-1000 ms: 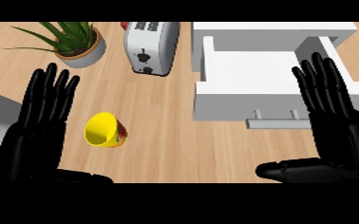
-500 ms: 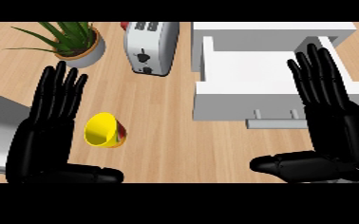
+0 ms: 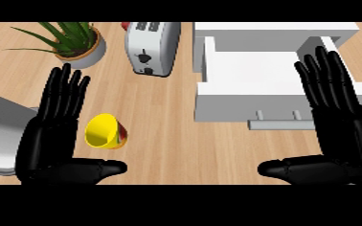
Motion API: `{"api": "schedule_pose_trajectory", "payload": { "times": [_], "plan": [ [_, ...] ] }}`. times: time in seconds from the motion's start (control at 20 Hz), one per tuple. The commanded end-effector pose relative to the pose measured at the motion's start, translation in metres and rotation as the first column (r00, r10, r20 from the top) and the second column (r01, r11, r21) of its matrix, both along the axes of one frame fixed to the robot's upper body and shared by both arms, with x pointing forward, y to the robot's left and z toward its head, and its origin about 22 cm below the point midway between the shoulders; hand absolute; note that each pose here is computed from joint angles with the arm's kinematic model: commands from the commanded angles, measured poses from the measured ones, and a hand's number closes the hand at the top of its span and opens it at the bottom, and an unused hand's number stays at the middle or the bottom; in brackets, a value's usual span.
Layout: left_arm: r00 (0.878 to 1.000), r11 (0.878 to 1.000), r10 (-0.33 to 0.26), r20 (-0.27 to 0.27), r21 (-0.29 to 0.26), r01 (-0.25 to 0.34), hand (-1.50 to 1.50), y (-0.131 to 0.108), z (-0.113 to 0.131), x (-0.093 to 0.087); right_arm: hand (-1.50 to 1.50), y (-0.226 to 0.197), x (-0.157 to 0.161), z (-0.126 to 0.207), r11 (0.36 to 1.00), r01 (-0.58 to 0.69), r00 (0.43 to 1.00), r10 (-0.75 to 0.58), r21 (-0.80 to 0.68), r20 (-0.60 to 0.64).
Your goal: Pick up the cup, place it into the drawer and close the drawer
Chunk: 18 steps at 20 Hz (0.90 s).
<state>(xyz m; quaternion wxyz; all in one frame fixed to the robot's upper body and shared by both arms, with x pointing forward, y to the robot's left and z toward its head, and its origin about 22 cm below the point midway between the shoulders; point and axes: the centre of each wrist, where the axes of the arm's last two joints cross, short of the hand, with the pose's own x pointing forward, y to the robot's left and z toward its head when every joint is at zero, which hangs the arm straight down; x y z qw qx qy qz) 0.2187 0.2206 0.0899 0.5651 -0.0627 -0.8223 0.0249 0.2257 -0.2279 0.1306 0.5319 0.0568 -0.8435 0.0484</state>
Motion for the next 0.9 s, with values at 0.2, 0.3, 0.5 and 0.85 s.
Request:
{"api": "schedule_pose_trajectory", "payload": {
  "times": [0.2, 0.3, 0.5, 0.85],
  "plan": [
    [0.997, 0.999, 0.038, -0.068, 0.026, -0.036, -1.5, 0.007, -0.01, -0.008, -1.5, -0.013, -0.005, -0.003, 1.0, 0.01, 1.0, -0.011, -0.016, -0.007],
    [0.994, 0.998, 0.056, -0.091, 0.018, -0.054, -1.5, 0.016, -0.03, -0.01, -1.5, 0.007, 0.005, 0.011, 1.0, 0.009, 1.0, -0.009, 0.001, 0.007],
    [0.988, 0.996, 0.084, -0.126, 0.018, -0.082, -1.5, 0.033, -0.042, -0.01, -1.5, -0.008, 0.01, 0.015, 1.0, 0.011, 1.0, -0.011, -0.001, 0.011],
    [0.982, 0.992, 0.118, -0.145, 0.051, -0.111, -1.5, 0.027, -0.085, -0.012, -1.5, 0.006, 0.001, 0.002, 1.0, 0.009, 1.0, -0.01, -0.02, -0.012]
  ]
}}
